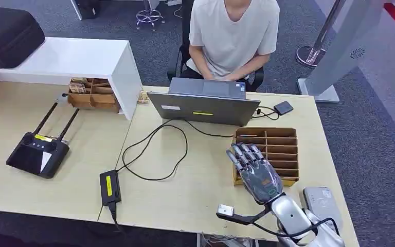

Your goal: Pass the card to the sensor for recognition and then transmit it.

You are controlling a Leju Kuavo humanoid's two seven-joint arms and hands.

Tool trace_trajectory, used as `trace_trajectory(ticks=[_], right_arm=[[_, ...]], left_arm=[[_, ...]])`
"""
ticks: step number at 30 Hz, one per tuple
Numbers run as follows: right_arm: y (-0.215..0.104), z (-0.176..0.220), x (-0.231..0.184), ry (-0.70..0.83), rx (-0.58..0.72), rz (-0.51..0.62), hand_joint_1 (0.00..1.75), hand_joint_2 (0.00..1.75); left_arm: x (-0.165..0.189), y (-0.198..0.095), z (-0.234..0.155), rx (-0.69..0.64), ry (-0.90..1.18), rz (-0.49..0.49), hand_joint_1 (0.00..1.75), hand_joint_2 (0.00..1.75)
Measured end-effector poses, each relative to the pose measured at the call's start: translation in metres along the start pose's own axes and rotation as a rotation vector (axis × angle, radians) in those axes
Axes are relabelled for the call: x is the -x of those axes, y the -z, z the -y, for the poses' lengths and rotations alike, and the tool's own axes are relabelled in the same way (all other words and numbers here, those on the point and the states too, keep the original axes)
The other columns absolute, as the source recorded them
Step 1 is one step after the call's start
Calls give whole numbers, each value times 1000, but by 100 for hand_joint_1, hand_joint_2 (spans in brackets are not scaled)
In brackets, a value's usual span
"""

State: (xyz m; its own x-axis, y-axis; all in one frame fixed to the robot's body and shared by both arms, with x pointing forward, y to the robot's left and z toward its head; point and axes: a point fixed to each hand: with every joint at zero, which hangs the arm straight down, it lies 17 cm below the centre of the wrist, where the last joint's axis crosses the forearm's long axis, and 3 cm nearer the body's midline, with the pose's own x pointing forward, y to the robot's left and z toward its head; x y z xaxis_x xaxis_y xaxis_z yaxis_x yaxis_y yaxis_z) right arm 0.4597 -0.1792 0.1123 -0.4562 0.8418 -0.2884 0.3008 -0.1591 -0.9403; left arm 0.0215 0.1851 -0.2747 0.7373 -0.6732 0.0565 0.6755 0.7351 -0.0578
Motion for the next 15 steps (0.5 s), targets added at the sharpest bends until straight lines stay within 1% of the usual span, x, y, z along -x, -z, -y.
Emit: trace_trajectory(ticks=[9,15], right_arm=[[17,-3,7,-3,-10,-25,0,175],[19,-14,24,-19,-39,-61,0,175]], left_arm=[[0,0,0,2,7,-4,0,175],[0,0,0,2,15,-3,0,175]])
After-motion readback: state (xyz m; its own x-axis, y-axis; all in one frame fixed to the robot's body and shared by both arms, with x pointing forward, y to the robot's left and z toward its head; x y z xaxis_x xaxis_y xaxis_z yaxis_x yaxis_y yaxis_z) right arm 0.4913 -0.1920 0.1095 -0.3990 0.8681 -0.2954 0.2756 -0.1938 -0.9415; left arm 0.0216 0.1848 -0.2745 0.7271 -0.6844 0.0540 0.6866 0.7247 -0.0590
